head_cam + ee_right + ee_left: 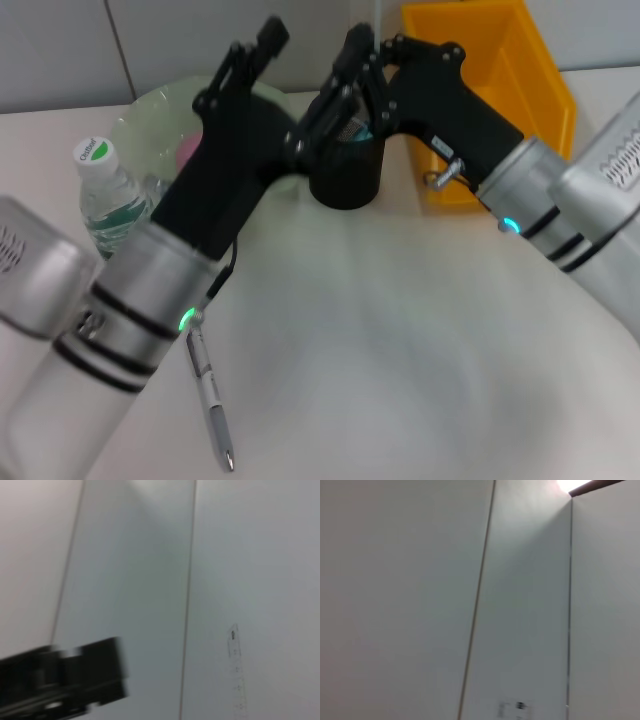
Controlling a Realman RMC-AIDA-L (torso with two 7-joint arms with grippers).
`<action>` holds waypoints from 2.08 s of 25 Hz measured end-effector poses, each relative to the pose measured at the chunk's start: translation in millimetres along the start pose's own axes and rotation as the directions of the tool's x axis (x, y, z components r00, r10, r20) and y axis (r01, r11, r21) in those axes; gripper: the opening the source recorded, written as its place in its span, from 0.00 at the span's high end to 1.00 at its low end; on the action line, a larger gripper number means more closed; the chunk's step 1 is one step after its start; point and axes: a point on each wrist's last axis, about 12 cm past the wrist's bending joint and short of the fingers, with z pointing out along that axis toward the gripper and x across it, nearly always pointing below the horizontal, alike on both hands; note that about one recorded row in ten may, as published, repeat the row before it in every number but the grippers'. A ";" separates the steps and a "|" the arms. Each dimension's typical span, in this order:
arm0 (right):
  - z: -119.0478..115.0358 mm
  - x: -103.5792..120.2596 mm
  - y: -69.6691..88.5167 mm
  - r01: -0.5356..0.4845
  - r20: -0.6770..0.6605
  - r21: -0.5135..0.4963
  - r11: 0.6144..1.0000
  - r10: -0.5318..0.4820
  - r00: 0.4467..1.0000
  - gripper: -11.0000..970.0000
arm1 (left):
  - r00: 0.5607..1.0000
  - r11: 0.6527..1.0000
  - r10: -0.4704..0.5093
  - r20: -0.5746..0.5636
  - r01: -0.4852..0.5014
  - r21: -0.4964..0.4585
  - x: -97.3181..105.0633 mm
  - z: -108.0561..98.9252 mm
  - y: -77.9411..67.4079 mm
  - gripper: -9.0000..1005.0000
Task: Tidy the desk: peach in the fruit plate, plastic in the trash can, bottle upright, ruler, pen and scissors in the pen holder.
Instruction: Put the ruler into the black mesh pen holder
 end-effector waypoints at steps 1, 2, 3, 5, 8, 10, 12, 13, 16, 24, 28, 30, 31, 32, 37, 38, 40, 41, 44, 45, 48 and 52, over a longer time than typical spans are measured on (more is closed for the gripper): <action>0.0 0.0 0.0 0.000 0.000 0.000 1.000 0.000 1.000 0.98 | 1.000 1.000 0.000 0.000 0.000 0.000 0.0 0.0 0.0 0.26; 2.4 0.5 -1.2 0.000 -0.008 0.008 1.000 0.000 1.000 0.98 | 1.000 1.000 -0.007 -0.006 0.007 0.010 0.5 -4.0 -0.5 0.27; 7.7 1.3 -3.3 -0.002 -0.023 0.023 1.000 0.002 1.000 0.98 | 1.000 0.999 -0.025 -0.018 0.026 0.019 1.5 -12.7 0.2 0.27; 12.5 2.1 -4.9 -0.006 -0.036 0.039 0.999 0.008 0.999 0.98 | 0.998 0.999 -0.048 -0.033 0.049 0.018 3.2 -21.1 0.2 0.27; 20.5 5.0 -6.6 -0.008 -0.075 0.054 0.999 0.012 0.997 0.98 | 0.996 0.997 -0.072 -0.044 0.072 0.013 4.6 -27.7 0.0 0.27; 23.1 6.4 -7.1 -0.006 -0.092 0.056 0.998 0.012 0.996 0.98 | 0.995 0.996 -0.088 -0.053 0.089 0.006 5.9 -33.0 0.4 0.27; 28.0 8.9 -8.1 -0.006 -0.123 0.064 0.998 0.014 0.992 0.98 | 0.993 0.995 -0.101 -0.065 0.102 0.004 7.9 -38.3 0.7 0.27; 32.3 10.9 -9.3 -0.009 -0.148 0.080 0.997 0.021 0.989 0.98 | 0.989 0.993 -0.120 -0.086 0.121 0.012 10.3 -43.5 0.8 0.27; 38.3 12.8 -11.4 -0.011 -0.177 0.098 0.995 0.029 0.984 0.98 | 0.983 0.989 -0.142 -0.114 0.145 0.020 13.2 -51.0 4.0 0.27; 53.7 15.2 -10.7 -0.012 -0.233 0.102 0.995 0.036 0.972 0.98 | 0.974 0.983 -0.180 -0.140 0.184 0.017 16.6 -65.0 13.9 0.27; 57.1 17.8 -10.1 -0.018 -0.263 0.112 0.994 0.047 0.964 0.98 | 0.973 0.982 -0.185 -0.136 0.189 0.016 16.5 -68.9 14.3 0.27; 56.9 19.1 -9.4 -0.021 -0.272 0.114 0.993 0.052 0.961 0.98 | 0.973 0.981 -0.191 -0.134 0.194 0.014 16.4 -70.4 14.1 0.27; 56.9 19.1 -9.4 -0.021 -0.272 0.114 0.993 0.052 0.961 0.98 | 0.972 0.980 -0.194 -0.133 0.197 0.013 16.3 -71.4 14.2 0.27; 56.6 20.2 -9.3 -0.022 -0.280 0.116 0.993 0.054 0.958 0.98 | 0.972 0.980 -0.196 -0.132 0.199 0.013 16.2 -71.9 14.3 0.27; 55.4 22.8 -8.6 -0.025 -0.299 0.121 0.992 0.060 0.952 0.98 | 0.970 0.977 -0.207 -0.127 0.211 0.019 15.6 -74.1 13.5 0.27; 54.8 23.2 -8.3 -0.027 -0.300 0.122 0.992 0.063 0.952 0.98 | 0.969 0.976 -0.211 -0.128 0.215 0.020 15.6 -74.6 13.2 0.27; 54.5 23.5 -8.1 -0.031 -0.301 0.122 0.992 0.066 0.951 0.97 | 0.968 0.976 -0.211 -0.134 0.216 0.021 16.4 -77.0 12.8 0.27; 54.5 23.5 -8.1 -0.031 -0.301 0.122 0.992 0.066 0.951 0.96 | 0.968 0.976 -0.210 -0.136 0.215 0.022 16.6 -77.6 12.7 0.27; 54.1 24.1 -6.6 -0.033 -0.304 0.115 0.993 0.067 0.950 0.95 | 0.968 0.977 -0.207 -0.144 0.213 0.025 17.6 -80.1 12.1 0.27; 53.9 24.2 -6.3 -0.034 -0.305 0.114 0.993 0.067 0.950 0.95 | 0.967 0.977 -0.206 -0.150 0.212 0.024 18.3 -81.6 12.0 0.27; 53.1 25.9 -6.3 -0.036 -0.317 0.118 0.992 0.072 0.946 0.93 | 0.967 0.977 -0.206 -0.153 0.211 0.023 18.8 -82.3 12.1 0.27; 52.2 27.1 -5.5 -0.041 -0.323 0.121 0.992 0.078 0.943 0.92 | 0.966 0.978 -0.204 -0.158 0.210 0.021 19.3 -83.9 12.8 0.27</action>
